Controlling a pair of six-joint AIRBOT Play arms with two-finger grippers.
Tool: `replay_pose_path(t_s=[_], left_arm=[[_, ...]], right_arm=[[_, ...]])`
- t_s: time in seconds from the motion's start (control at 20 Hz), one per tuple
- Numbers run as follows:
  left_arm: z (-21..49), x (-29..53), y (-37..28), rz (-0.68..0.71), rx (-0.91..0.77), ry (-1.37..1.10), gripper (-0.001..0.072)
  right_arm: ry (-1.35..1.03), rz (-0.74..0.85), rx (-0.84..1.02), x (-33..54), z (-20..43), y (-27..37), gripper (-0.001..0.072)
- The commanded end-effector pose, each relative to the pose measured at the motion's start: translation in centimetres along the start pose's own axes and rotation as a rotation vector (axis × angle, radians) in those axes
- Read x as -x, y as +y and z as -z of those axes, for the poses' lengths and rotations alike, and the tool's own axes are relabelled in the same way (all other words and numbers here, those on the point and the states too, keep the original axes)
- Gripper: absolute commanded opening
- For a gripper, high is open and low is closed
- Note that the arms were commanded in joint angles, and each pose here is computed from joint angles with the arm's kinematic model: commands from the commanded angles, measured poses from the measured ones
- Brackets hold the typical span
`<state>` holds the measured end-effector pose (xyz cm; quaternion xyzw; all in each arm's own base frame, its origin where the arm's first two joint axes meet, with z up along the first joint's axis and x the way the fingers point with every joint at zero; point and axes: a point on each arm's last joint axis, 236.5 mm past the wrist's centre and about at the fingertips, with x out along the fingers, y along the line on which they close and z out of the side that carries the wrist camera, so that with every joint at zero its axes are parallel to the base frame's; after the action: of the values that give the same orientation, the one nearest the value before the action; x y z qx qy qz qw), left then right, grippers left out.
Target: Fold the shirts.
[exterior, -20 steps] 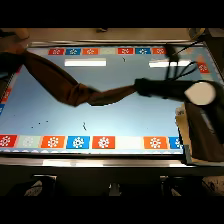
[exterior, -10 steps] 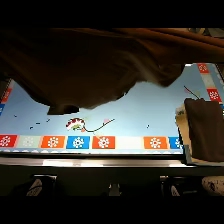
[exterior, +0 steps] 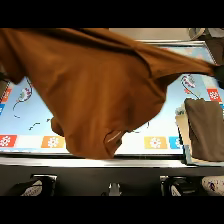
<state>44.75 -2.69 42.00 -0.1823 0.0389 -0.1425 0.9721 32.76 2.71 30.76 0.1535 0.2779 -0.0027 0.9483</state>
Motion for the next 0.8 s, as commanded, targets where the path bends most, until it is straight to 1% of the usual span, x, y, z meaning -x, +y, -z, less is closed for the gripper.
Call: replay_pose_path(t_s=[0.0,0.1,0.15,0.2,0.25,0.3,0.4,0.45,0.6,0.65,0.7,0.75], left_arm=[[14.0,-9.2,2.2,0.059,0.039,0.339,0.0026],[24.0,-11.9,2.6,0.098,0.106,0.587,0.0029],[29.2,-12.2,2.5,0.106,0.180,0.729,0.0091],[33.4,-12.0,2.4,0.099,0.264,0.854,0.0244],[37.0,-11.0,2.2,0.094,0.330,0.979,0.0436],[39.2,-9.9,2.4,0.101,0.355,1.073,0.0528],[39.9,-7.4,4.3,0.087,0.379,1.174,0.0526],[39.7,-5.7,6.1,0.054,0.364,1.224,0.0526],[39.7,2.2,12.3,-0.131,0.294,1.403,0.0526],[40.2,4.6,13.3,-0.176,0.303,1.421,0.0547],[41.4,6.8,13.4,-0.191,0.340,1.430,0.0681],[42.9,8.5,13.0,-0.204,0.380,1.431,0.0720]], right_arm=[[0.192,0.057,-0.004,-7.7,3.1,-1.1,0.0017],[0.277,0.073,-0.011,-11.0,4.8,-1.4,0.0018],[0.317,0.068,-0.021,-12.2,5.8,-1.3,0.0019],[0.351,0.059,-0.032,-13.1,6.6,-1.1,0.0019],[0.374,0.050,-0.029,-13.7,7.1,-0.9,0.0019],[0.390,0.044,-0.020,-14.0,7.5,-0.8,0.0019],[0.409,0.046,0.008,-13.9,7.9,-1.0,0.0018],[0.426,0.050,0.022,-13.7,8.2,-1.1,0.0018],[0.487,0.058,0.057,-13.1,9.5,-1.5,0.0019],[0.498,0.058,0.066,-13.0,9.7,-1.6,0.0019],[0.503,0.059,0.067,-12.9,9.8,-1.6,0.0019],[0.504,0.059,0.066,-12.9,9.9,-1.6,0.0019]])
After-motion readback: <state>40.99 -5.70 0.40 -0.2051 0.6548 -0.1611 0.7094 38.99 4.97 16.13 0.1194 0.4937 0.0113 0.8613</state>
